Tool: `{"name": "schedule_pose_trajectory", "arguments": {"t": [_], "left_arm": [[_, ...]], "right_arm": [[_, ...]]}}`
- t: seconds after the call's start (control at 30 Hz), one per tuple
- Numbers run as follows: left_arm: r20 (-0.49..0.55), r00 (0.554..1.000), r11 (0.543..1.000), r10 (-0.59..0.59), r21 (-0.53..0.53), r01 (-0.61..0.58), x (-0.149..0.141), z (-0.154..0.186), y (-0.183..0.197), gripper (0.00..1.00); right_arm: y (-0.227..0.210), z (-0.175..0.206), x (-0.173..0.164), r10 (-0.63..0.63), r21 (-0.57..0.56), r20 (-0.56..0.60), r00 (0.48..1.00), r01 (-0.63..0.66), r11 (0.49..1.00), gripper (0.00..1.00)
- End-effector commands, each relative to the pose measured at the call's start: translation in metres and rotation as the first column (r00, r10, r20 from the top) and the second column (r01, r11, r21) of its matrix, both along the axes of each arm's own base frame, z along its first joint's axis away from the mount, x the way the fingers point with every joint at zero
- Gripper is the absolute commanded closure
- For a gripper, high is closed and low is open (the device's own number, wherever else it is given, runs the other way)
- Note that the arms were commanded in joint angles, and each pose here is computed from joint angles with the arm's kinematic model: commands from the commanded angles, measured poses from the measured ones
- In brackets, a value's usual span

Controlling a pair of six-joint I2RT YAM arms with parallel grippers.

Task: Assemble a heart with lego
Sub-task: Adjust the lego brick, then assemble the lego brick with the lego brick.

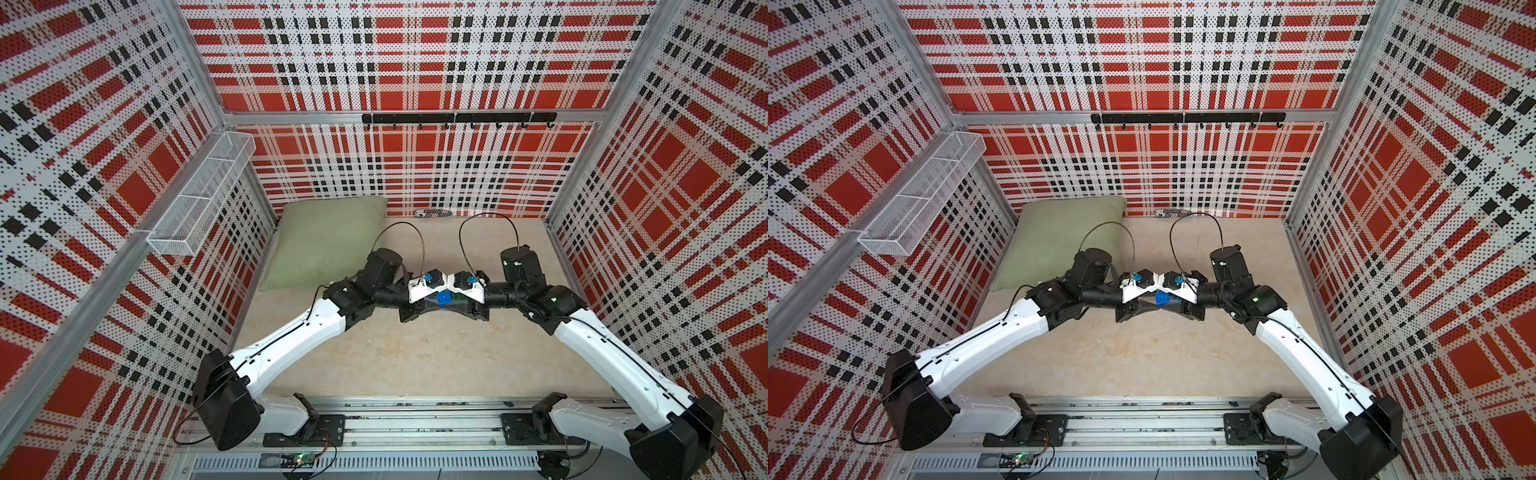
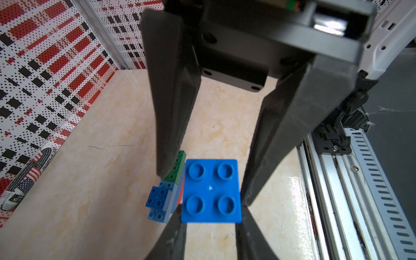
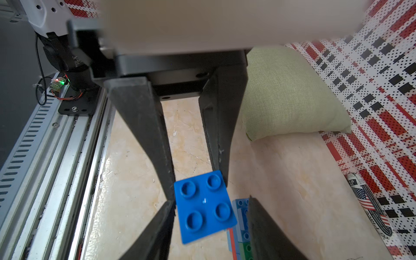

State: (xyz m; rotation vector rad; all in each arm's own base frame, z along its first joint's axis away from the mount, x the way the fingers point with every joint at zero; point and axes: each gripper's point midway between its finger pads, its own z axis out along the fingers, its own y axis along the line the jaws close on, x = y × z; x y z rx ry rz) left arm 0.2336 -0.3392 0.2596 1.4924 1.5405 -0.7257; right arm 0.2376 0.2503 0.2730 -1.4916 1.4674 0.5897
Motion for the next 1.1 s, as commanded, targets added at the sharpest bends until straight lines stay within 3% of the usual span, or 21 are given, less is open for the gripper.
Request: {"name": "schedule_pose_trajectory", "arguments": {"t": [0.0, 0.13, 0.47, 0.5, 0.67, 0.73, 0.8, 0.87, 0.93, 1.0, 1.07], "left_arm": [[0.023, 0.999, 1.0, -0.028, -0.014, 0.028, -0.006, 0.007, -0.002, 0.83], [0.02, 0.999, 1.0, -0.025, -0.009, 0.026, -0.005, 0.006, -0.003, 0.83], [0.028, 1.0, 1.0, -0.011, -0.006, 0.011, -0.001, 0.008, -0.004, 0.8], [0.029, 1.0, 1.0, -0.011, -0.004, 0.012, -0.001, 0.008, -0.004, 0.78], [0.032, 0.998, 0.998, 0.05, -0.039, -0.048, 0.01, 0.013, 0.0, 0.47], [0.017, 0.993, 0.99, 0.115, -0.08, -0.113, 0.02, 0.018, 0.007, 0.44], [-0.021, 0.981, 0.966, 0.192, -0.169, -0.193, 0.032, 0.025, 0.016, 0.42], [-0.091, 0.953, 0.907, 0.289, -0.294, -0.303, 0.048, 0.034, 0.027, 0.35], [-0.189, 0.924, 0.853, 0.331, -0.36, -0.379, 0.059, 0.031, 0.036, 0.35], [-0.299, 0.878, 0.8, 0.374, -0.375, -0.468, 0.072, 0.02, 0.043, 0.35], [-0.458, 0.786, 0.722, 0.416, -0.359, -0.591, 0.086, 0.001, 0.049, 0.35]], "right_arm": [[0.003, 0.012, -0.004, 0.018, 0.02, 0.011, 1.0, -0.019, 1.0, 0.46], [0.002, 0.01, -0.003, 0.009, 0.01, 0.007, 1.0, -0.009, 1.0, 0.49], [-0.004, 0.003, 0.004, -0.039, -0.021, -0.007, 0.999, 0.039, 0.999, 0.73], [-0.005, 0.002, 0.006, -0.052, -0.026, -0.01, 0.999, 0.051, 0.998, 0.74], [-0.023, -0.013, 0.021, -0.117, -0.031, -0.037, 0.992, 0.116, 0.993, 0.77], [-0.035, -0.024, 0.032, -0.161, -0.031, -0.051, 0.986, 0.16, 0.987, 0.77], [-0.045, -0.036, 0.043, -0.204, -0.042, -0.04, 0.978, 0.203, 0.978, 0.77], [-0.053, -0.051, 0.054, -0.238, -0.056, -0.032, 0.971, 0.236, 0.97, 0.76], [-0.059, -0.061, 0.063, -0.253, -0.063, -0.048, 0.966, 0.25, 0.966, 0.76], [-0.066, -0.073, 0.073, -0.271, -0.075, -0.077, 0.96, 0.265, 0.961, 0.75], [-0.071, -0.083, 0.082, -0.275, -0.081, -0.113, 0.955, 0.267, 0.96, 0.76]]}}
